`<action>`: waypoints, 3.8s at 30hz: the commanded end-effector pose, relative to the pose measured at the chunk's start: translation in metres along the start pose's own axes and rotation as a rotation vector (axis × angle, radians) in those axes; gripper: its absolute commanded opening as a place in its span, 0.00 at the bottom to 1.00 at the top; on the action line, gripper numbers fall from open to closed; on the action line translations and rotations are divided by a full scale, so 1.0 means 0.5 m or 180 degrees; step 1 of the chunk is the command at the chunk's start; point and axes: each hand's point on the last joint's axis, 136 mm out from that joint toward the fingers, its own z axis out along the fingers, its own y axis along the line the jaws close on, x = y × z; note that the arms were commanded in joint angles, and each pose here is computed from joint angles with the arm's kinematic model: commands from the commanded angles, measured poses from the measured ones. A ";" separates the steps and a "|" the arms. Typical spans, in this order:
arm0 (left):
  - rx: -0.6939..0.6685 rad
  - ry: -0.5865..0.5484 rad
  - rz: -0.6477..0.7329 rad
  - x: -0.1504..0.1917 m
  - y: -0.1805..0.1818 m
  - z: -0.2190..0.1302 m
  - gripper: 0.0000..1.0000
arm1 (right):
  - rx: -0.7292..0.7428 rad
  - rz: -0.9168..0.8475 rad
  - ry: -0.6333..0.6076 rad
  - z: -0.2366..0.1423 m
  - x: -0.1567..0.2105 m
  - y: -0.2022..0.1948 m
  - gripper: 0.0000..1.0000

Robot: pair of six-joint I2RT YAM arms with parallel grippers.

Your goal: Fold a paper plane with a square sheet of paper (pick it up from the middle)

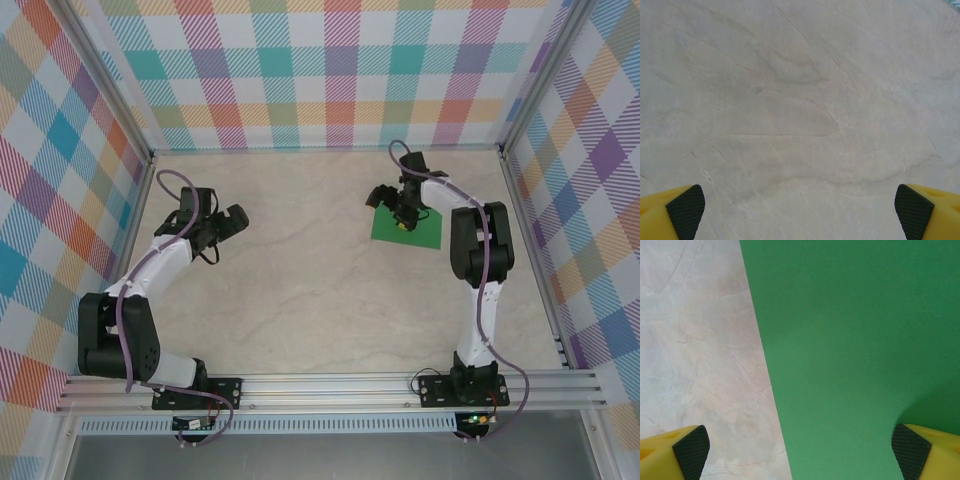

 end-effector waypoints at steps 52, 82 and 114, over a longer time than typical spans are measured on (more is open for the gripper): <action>0.0335 0.0353 -0.0238 0.104 -0.075 0.079 1.00 | 0.1414 -0.1372 0.1175 -0.040 0.423 -0.163 0.92; 0.0333 0.0424 -0.0231 0.117 -0.072 0.085 1.00 | 0.1289 -0.1322 0.0793 -0.092 0.378 -0.131 0.76; 0.0390 0.0574 -0.0282 0.141 -0.079 0.091 1.00 | 0.1134 -0.1121 0.0795 -0.072 0.404 -0.123 0.70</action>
